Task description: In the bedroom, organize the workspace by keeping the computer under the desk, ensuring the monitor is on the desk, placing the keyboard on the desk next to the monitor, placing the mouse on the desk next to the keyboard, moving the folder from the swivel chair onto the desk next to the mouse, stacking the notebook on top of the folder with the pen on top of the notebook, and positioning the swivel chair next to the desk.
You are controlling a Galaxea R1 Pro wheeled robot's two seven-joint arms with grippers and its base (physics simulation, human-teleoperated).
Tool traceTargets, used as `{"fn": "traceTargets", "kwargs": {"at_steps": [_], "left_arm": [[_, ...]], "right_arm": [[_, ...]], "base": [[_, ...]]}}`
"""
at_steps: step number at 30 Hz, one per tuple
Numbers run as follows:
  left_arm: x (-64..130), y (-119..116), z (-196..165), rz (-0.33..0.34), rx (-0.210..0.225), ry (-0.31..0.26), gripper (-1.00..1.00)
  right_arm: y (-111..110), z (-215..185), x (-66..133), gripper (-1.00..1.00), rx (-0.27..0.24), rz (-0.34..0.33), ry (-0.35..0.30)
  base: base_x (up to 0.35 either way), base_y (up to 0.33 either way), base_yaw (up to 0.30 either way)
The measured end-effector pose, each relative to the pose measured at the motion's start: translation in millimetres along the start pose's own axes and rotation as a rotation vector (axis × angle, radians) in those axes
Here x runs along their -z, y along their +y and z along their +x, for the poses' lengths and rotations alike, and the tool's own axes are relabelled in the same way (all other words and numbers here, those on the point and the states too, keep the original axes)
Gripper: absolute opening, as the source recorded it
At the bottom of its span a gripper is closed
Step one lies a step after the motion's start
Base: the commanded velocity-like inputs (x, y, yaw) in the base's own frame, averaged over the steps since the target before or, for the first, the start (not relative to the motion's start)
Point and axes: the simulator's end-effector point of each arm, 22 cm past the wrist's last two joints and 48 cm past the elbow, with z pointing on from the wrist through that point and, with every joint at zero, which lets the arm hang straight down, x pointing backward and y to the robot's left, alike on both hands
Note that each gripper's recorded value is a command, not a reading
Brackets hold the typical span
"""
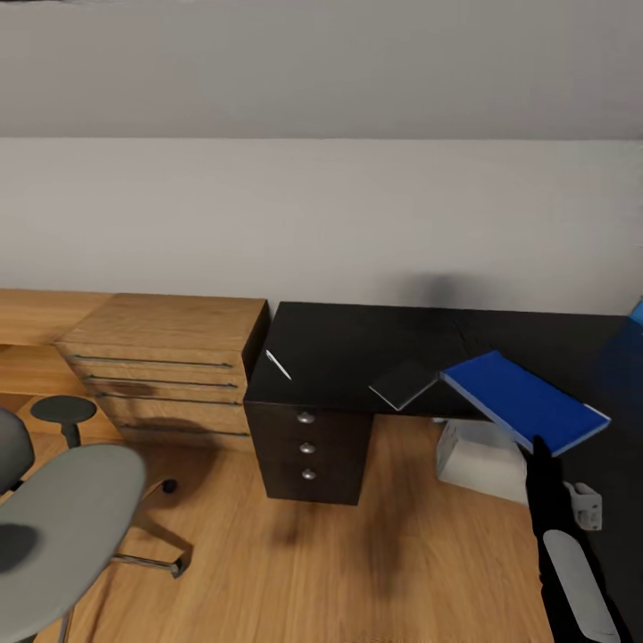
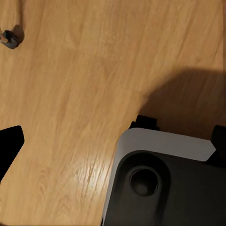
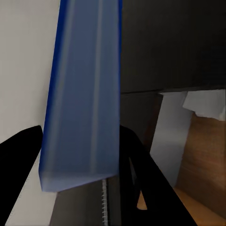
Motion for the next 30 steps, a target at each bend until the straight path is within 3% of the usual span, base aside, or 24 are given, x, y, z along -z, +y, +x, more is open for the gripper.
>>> {"fn": "traceTargets", "kwargs": {"at_steps": [7,20,30], "left_arm": [[-0.4,0.9,3.2,-0.002,-0.002,0.007,1.0],[-0.1,-0.7,4.4,0.001,-0.003,0.01,1.0],[0.2,-0.1,-1.0,0.0,0.001,-0.003,1.0]], "right_arm": [[-4.6,-2.1,-0.1,-1.0,-0.001,0.009,-0.019],[-2.3,-10.3,1.1,-1.0,-0.003,0.003,-0.07],[6.3,-11.0,2.4,-1.0,-0.01,-0.013,-0.071]], "base": [[0.053,-0.001,-0.192],[0.292,-0.067,-0.243],[0.059,-0.1,-0.032]]}}
